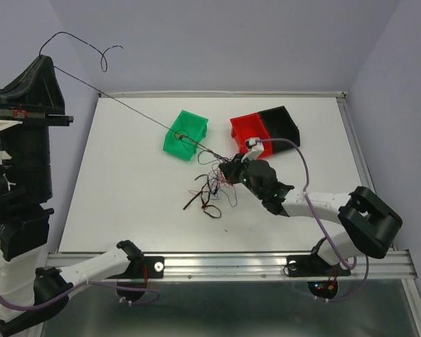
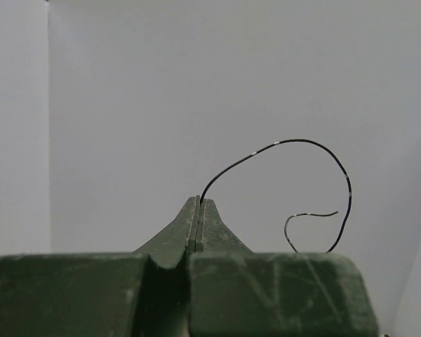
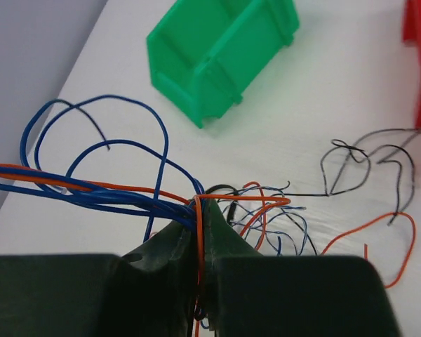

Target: Untangle the cables

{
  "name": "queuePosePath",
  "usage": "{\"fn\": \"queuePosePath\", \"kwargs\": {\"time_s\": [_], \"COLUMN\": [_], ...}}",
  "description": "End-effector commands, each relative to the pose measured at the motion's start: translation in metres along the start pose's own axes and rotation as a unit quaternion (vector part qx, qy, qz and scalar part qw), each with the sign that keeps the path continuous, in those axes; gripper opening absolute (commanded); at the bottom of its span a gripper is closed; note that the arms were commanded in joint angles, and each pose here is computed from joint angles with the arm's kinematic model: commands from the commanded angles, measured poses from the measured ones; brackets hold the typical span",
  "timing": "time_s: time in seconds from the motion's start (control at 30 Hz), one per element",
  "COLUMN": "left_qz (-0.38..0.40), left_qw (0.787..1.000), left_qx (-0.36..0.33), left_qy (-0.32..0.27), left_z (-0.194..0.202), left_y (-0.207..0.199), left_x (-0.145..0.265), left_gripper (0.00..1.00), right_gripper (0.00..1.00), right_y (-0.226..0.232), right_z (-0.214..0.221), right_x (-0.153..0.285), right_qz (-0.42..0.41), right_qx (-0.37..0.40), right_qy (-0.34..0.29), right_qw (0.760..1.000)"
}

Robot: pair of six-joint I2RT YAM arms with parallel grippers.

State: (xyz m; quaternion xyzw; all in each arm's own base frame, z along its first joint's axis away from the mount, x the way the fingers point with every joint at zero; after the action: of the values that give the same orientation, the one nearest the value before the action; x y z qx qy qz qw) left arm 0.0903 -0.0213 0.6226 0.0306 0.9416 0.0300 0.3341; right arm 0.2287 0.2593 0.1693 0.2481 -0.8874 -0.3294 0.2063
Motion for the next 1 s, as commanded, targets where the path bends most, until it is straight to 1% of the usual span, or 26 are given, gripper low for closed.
{"fn": "queuePosePath", "kwargs": {"time_s": [0.0,0.07,0.1,0.13,0.17,0.2,0.23,0.27,0.3,0.37,0.43,0.47,0.5,0.53,0.63,0.7,0.73,0.77,0.83,0.87,0.93,0.97], "left_qz": [-0.116,-0.076,-0.038,-0.015,0.007,0.007,-0.001,-0.014,-0.043,-0.054,-0.045,-0.035,-0.027,-0.023,-0.028,-0.066,-0.082,-0.114,-0.143,-0.162,-0.186,-0.198], "left_qw": [0.987,0.989,0.99,0.991,0.992,0.992,0.993,0.994,0.994,0.993,0.994,0.993,0.993,0.993,0.995,0.995,0.995,0.992,0.988,0.985,0.981,0.979], "left_qx": [0.059,0.066,0.072,0.068,0.065,0.064,0.065,0.061,0.063,0.062,0.065,0.072,0.071,0.072,0.058,0.048,0.038,0.039,0.031,0.038,0.037,0.042], "left_qy": [-0.096,-0.104,-0.116,-0.11,-0.112,-0.106,-0.1,-0.087,-0.08,-0.079,-0.08,-0.089,-0.086,-0.09,-0.074,-0.056,-0.05,-0.044,-0.041,-0.046,-0.035,-0.038], "left_z": [-0.031,-0.022,-0.02,-0.011,-0.009,-0.005,-0.004,0.001,0.002,0.001,0.003,0.0,0.004,0.002,0.008,0.013,0.015,0.015,0.015,0.014,0.015,0.012], "left_y": [0.033,0.023,0.015,0.006,0.001,-0.002,-0.002,-0.004,0.0,0.002,0.0,0.002,0.0,0.001,0.003,0.008,0.012,0.018,0.027,0.033,0.041,0.047], "left_x": [0.008,0.014,0.014,0.014,0.014,0.012,0.011,0.006,0.004,0.004,0.007,0.012,0.013,0.015,0.019,0.019,0.021,0.023,0.029,0.035,0.042,0.048], "left_gripper": [0.0,0.0,0.0,0.0,0.0,0.0,0.0,0.0,0.0,0.0,0.0,0.0,0.0,0.0,0.0,0.0,0.0,0.0,0.0,0.0,0.0,0.0], "right_gripper": [0.1,0.17,0.23,0.22,0.15,0.15,0.18,0.32,0.39,0.39,0.43,0.42,0.01,0.01,0.01,0.01,0.01,0.01,0.02,0.03,0.08,0.26], "right_y": [-0.046,-0.044,-0.038,-0.037,-0.037,-0.04,-0.043,-0.045,-0.047,-0.052,-0.054,-0.053,-0.058,-0.059,-0.065,-0.074,-0.078,-0.086,-0.086,-0.092,-0.096,-0.102], "right_z": [-0.004,-0.003,-0.009,-0.009,-0.01,-0.012,-0.012,-0.012,-0.012,-0.009,-0.006,-0.006,-0.003,-0.002,-0.003,-0.008,-0.013,-0.011,-0.02,-0.021,-0.029,-0.026], "right_x": [0.011,0.016,0.019,0.021,0.025,0.026,0.027,0.028,0.029,0.032,0.036,0.039,0.044,0.047,0.063,0.078,0.083,0.094,0.106,0.113,0.125,0.131], "right_qz": [0.21,0.193,0.17,0.161,0.158,0.17,0.182,0.197,0.215,0.236,0.237,0.236,0.24,0.241,0.268,0.309,0.329,0.362,0.358,0.362,0.358,0.366], "right_qx": [-0.011,-0.006,-0.012,-0.012,-0.008,-0.005,-0.005,-0.015,-0.011,-0.025,-0.041,-0.057,-0.059,-0.063,-0.075,-0.076,-0.086,-0.075,-0.089,-0.1,-0.118,-0.12], "right_qy": [-0.053,-0.042,-0.054,-0.052,-0.057,-0.067,-0.073,-0.079,-0.077,-0.082,-0.081,-0.083,-0.077,-0.077,-0.094,-0.12,-0.155,-0.154,-0.181,-0.191,-0.212,-0.214], "right_qw": [0.976,0.98,0.984,0.986,0.986,0.983,0.981,0.977,0.973,0.968,0.967,0.966,0.966,0.965,0.956,0.94,0.928,0.916,0.912,0.907,0.902,0.898]}}
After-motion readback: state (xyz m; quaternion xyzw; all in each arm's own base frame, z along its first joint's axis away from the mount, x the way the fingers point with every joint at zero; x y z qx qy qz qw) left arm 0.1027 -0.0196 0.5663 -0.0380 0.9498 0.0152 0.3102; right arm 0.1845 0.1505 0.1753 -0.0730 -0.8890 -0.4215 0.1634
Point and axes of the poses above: each gripper's point midway between its finger pads, its own x axis back along the fingers, its own y axis along the line the jaws close on, z = x × y, the point moved 10 cm from there along x, back along the fingers, and after that the axes turned 15 degrees about -x, right-handed, at the moved point
